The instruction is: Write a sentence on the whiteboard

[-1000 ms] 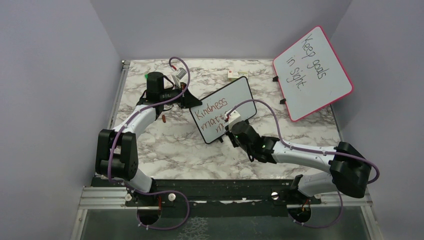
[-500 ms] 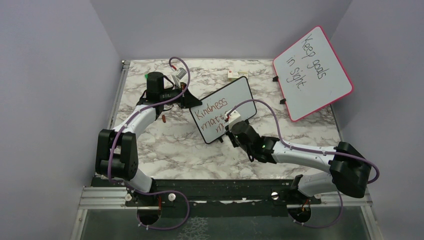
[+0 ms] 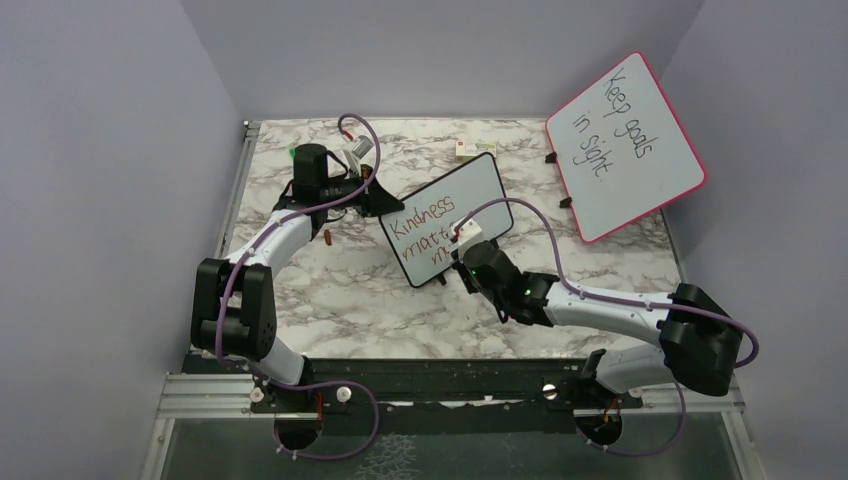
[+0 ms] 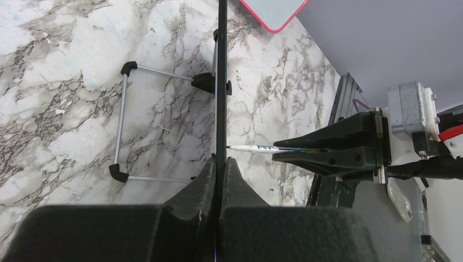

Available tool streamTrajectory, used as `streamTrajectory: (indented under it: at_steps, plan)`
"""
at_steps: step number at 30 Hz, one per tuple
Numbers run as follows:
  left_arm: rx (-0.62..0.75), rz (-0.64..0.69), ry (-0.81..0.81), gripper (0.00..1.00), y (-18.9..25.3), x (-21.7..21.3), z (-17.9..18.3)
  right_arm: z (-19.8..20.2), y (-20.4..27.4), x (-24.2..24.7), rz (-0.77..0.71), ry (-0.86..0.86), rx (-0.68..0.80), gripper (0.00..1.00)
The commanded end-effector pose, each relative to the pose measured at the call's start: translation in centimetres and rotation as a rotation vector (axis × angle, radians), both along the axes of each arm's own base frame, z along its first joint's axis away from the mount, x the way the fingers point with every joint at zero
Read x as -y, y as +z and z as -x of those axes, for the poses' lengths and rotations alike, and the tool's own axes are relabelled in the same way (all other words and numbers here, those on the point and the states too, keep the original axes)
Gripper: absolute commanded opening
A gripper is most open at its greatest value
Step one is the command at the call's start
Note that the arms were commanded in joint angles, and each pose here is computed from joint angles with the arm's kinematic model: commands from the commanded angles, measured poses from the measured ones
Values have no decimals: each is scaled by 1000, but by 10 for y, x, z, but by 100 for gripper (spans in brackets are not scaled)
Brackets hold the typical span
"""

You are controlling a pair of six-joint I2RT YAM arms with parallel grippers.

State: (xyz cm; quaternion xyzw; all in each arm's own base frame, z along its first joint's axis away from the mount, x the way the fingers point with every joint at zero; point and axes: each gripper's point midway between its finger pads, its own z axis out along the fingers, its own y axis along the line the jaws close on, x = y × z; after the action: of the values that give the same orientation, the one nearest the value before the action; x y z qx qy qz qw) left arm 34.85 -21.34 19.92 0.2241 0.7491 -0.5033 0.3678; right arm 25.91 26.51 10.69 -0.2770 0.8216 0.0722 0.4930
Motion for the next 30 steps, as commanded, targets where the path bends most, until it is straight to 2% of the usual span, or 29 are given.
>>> streamTrajectory:
  at_steps: [1,20,30]
  plan:
    - [-48,-29,13,0,-11,-3,5,-17,13,8,4,-63,58,1]
    - [-49,-27,11,0,-10,-3,5,-23,45,-9,-97,-19,109,1]
    - [-48,-28,11,0,-10,-3,5,-24,43,-7,-87,-25,105,1]
